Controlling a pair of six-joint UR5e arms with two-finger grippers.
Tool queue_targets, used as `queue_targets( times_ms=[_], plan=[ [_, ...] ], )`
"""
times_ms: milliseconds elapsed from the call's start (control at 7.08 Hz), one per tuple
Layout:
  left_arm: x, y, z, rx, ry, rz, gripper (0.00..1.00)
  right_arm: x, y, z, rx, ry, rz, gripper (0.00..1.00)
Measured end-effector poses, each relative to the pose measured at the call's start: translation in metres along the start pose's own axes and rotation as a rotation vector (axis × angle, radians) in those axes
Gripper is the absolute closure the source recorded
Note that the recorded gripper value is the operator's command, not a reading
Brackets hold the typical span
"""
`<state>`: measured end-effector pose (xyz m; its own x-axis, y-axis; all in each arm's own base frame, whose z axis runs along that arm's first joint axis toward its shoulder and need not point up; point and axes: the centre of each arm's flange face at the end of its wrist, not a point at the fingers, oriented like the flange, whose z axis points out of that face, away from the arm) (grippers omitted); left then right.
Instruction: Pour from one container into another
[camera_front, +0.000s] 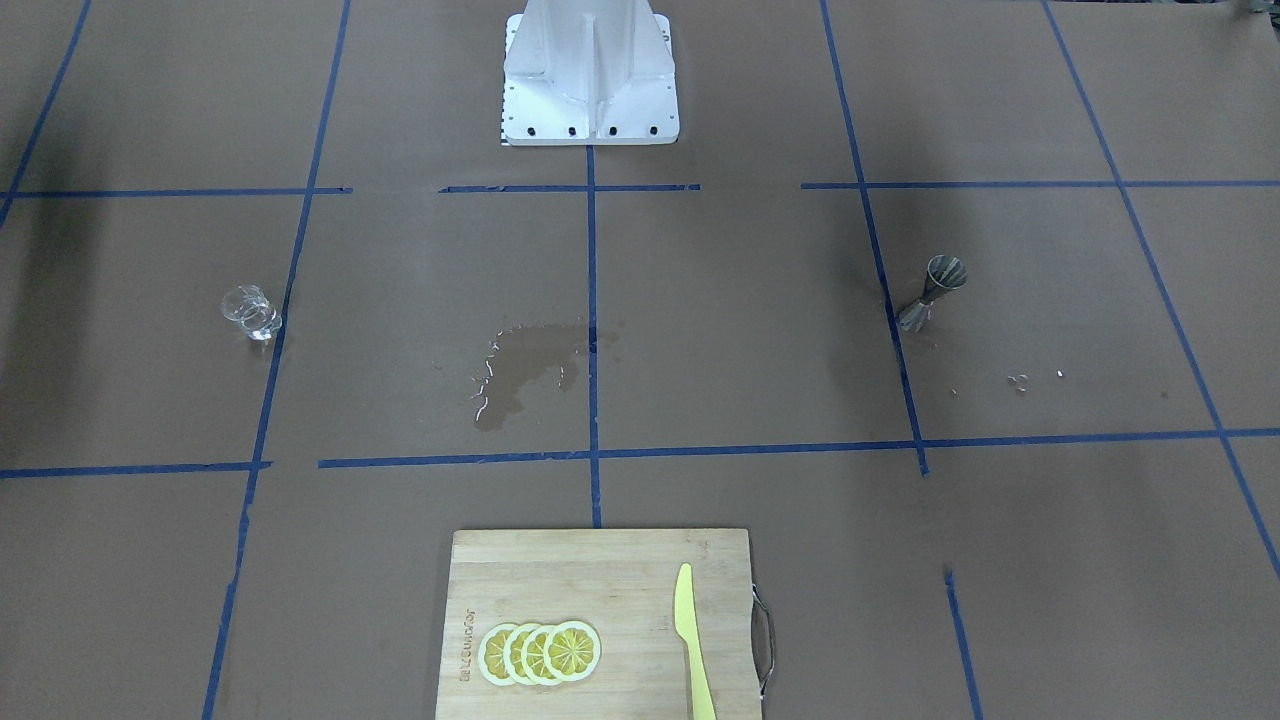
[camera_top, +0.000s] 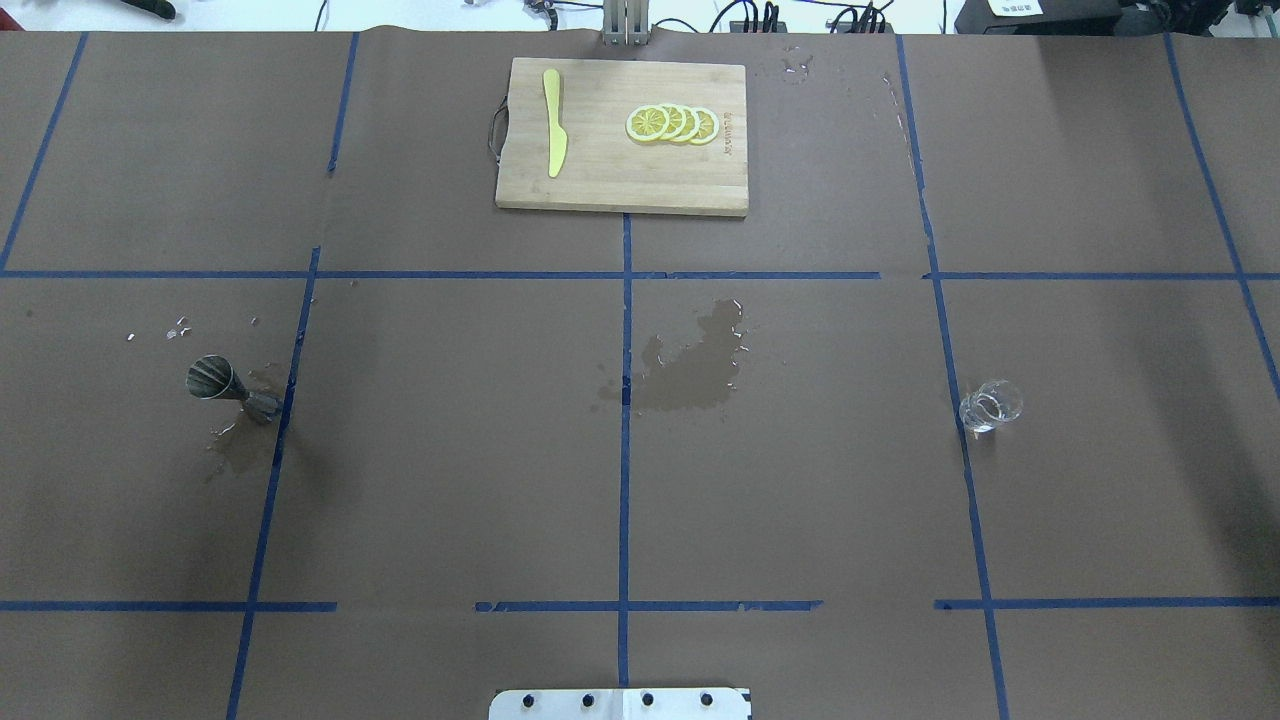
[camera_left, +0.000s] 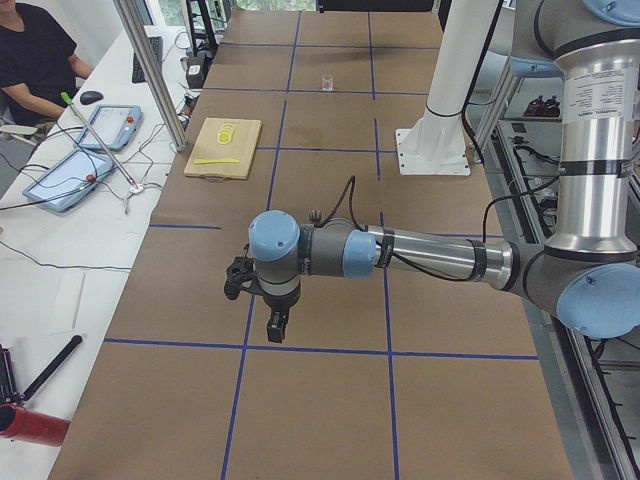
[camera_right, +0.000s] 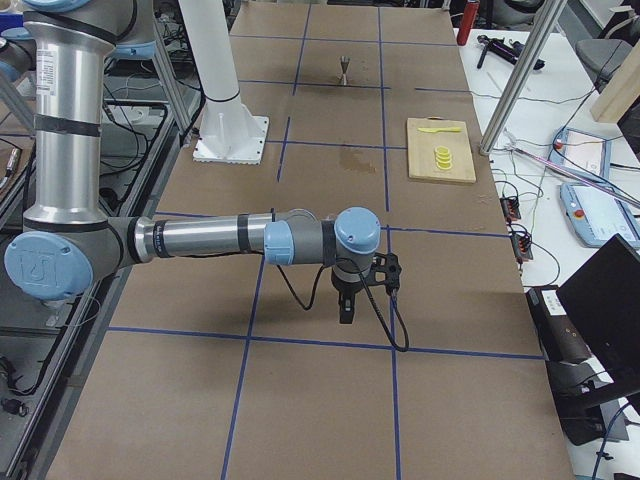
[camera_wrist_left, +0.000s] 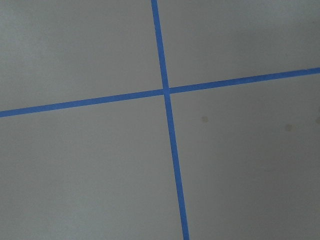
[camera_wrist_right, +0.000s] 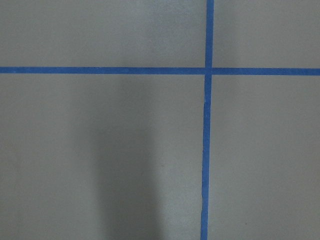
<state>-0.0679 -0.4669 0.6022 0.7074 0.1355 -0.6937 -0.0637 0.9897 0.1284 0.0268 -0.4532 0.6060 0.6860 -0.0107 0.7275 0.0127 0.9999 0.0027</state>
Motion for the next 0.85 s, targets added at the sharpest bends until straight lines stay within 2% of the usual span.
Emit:
queue_targets(
  times_ms=[565, 848],
  plan=[
    [0.0043, -0.0024, -0.0018, 0.008, 0.001, 0.011, 0.00, -0.0035, -0.0003, -0.0033, 0.007, 0.000, -0.008, 0.00],
    [0.0105, -0.0057, -0.0036, 0.029, 0.036, 0.026, 0.00, -0.0040, -0.0005, -0.0038, 0.009, 0.000, -0.009, 0.00]
  ],
)
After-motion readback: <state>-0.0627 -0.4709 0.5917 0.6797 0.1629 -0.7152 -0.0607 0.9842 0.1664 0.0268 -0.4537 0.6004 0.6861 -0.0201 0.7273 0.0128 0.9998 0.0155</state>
